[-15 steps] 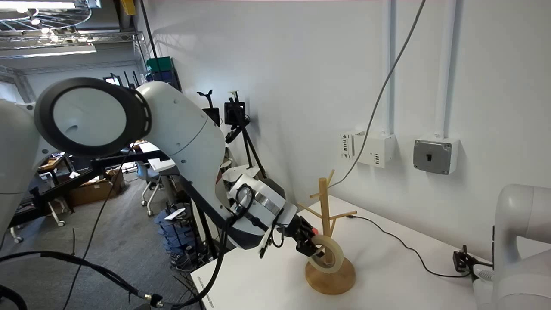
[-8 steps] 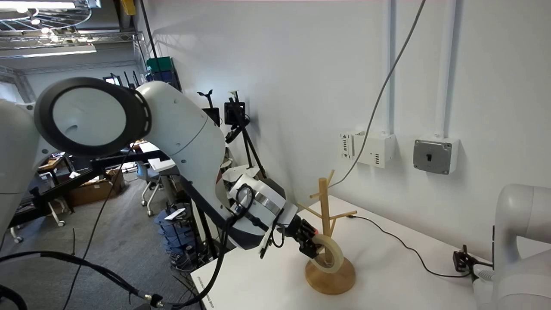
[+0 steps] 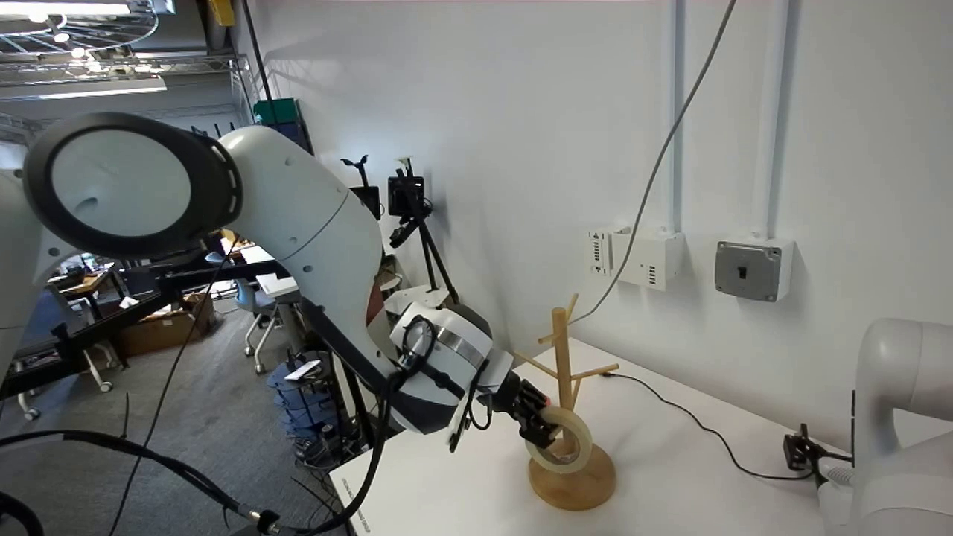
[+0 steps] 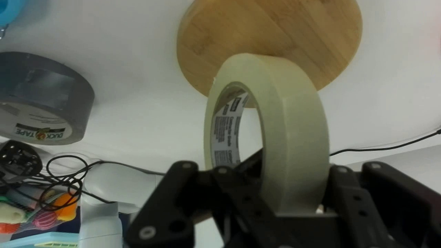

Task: Remove the tape off of the wooden holder then put the dark brown tape on the bottom position of the wooden holder then put the peg on the top position of the wooden holder

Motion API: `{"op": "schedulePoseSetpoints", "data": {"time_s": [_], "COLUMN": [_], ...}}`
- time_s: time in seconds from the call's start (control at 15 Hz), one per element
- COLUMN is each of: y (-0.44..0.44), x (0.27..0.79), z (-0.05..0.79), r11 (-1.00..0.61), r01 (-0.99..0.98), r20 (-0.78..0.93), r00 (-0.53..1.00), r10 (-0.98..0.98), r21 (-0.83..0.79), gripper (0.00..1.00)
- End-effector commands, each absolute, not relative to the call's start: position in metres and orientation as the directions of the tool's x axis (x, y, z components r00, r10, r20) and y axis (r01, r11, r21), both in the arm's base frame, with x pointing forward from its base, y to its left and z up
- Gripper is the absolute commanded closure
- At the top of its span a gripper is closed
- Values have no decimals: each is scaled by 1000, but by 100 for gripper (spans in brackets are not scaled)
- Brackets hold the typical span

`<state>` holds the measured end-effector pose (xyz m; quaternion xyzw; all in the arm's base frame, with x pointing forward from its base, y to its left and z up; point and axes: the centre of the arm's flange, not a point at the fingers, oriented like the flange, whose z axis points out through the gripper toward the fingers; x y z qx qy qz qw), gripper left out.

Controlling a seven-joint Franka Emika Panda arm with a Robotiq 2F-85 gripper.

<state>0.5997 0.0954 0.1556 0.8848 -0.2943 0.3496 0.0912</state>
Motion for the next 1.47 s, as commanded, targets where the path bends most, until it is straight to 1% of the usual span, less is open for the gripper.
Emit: {"op": "schedulePoseSetpoints", "data": {"time_s": [0.0, 0.67, 1.4], "y": [83, 74, 75], "x": [570, 525, 503], "z": [178, 200, 233], "r11": [-811, -808, -763], "r01": [-583, -584, -622], "r20": [685, 677, 692], "r00": [567, 565, 473], "r10": [-458, -472, -546], "r21": [-60, -76, -177], "gripper": [98, 98, 98]}}
